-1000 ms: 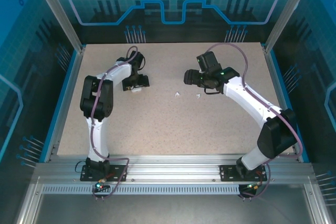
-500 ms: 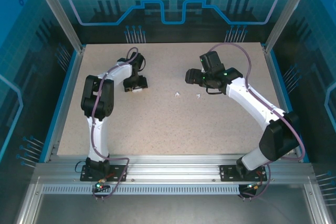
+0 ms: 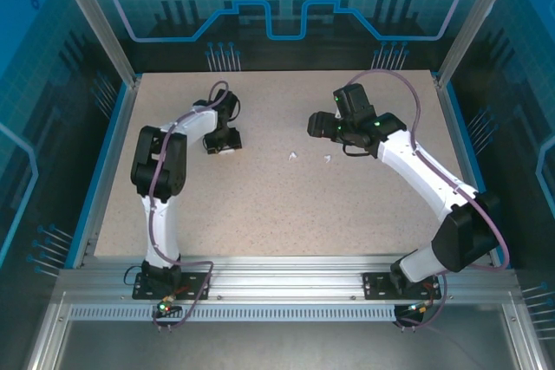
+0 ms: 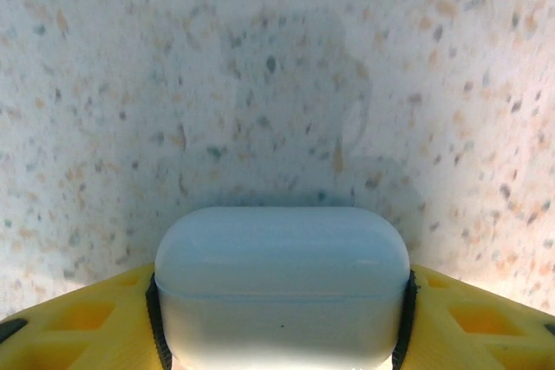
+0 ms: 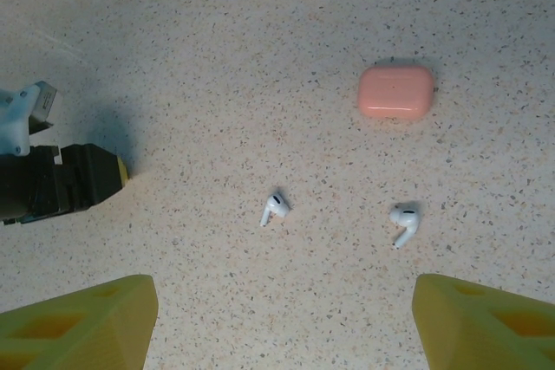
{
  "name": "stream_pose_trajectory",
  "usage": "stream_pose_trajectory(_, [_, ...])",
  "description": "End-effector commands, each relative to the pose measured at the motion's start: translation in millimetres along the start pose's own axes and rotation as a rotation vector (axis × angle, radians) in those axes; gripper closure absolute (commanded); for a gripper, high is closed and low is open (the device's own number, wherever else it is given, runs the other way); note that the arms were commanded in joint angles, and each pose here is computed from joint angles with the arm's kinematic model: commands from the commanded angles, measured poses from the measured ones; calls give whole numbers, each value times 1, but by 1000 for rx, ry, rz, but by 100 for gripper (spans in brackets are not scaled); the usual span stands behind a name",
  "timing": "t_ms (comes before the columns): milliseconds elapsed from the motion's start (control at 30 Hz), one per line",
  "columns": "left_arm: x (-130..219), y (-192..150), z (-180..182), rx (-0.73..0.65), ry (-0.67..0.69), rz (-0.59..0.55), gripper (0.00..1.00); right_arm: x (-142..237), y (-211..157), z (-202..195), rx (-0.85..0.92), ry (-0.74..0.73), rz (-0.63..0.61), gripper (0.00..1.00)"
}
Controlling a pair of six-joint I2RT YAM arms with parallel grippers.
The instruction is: Insert the wireless bluetooth earbuds into the charging case
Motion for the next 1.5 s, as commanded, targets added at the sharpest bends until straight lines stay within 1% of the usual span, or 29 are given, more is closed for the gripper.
stream_pose_trajectory(0, [31, -17, -15, -56, -51, -25, 54, 5, -5, -9, 3, -12, 8, 22])
stream_pose_trajectory(167, [51, -54, -35, -100, -96, -29, 54, -1, -15, -12, 2, -21, 33, 22])
stream_pose_trajectory(267, [58, -80, -45, -127, -98, -30, 53, -4, -20, -14, 4, -27, 45, 22])
stream_pose_trajectory(500, [60, -143, -71, -158, -114, 1, 53, -8, -29, -17, 8, -36, 66, 22])
stream_pose_trajectory(667, [53, -173, -82, -102, -118, 12, 52, -10, -33, -20, 7, -47, 73, 22])
stream_pose_trajectory(833, [41, -180, -87, -101, -92, 8, 48, -14, -37, -22, 1, -58, 85, 22])
stream_pose_trajectory(933, [36, -180, -89, -99, -90, 9, 42, -16, -41, -24, -1, -72, 97, 22])
stream_pose_trajectory(1033, [33, -180, -93, -93, -106, 10, 33, -17, -46, -27, -2, -90, 113, 22])
stream_pose_trajectory(1133, [34, -179, -97, -93, -125, 5, 28, -18, -52, -28, 1, -109, 131, 22])
stream_pose_trajectory(1333, [49, -168, -100, -78, -176, -38, 20, -21, -68, -28, 18, -152, 176, 22])
stream_pose_trajectory(1467, [70, -148, -84, -6, -241, -95, 16, -30, -87, -17, 30, -162, 228, 22])
Point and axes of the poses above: each hand's point on the last joint's axis, 136 mm out from that joint toward the fingers, its own x axis back along the fingers, its own z axis along the line the jaws close on, y = z × x, the point moved 2 cm from there along x, back along the fingers, and after that the axes turned 3 degrees about x, right-handed, at the moved point
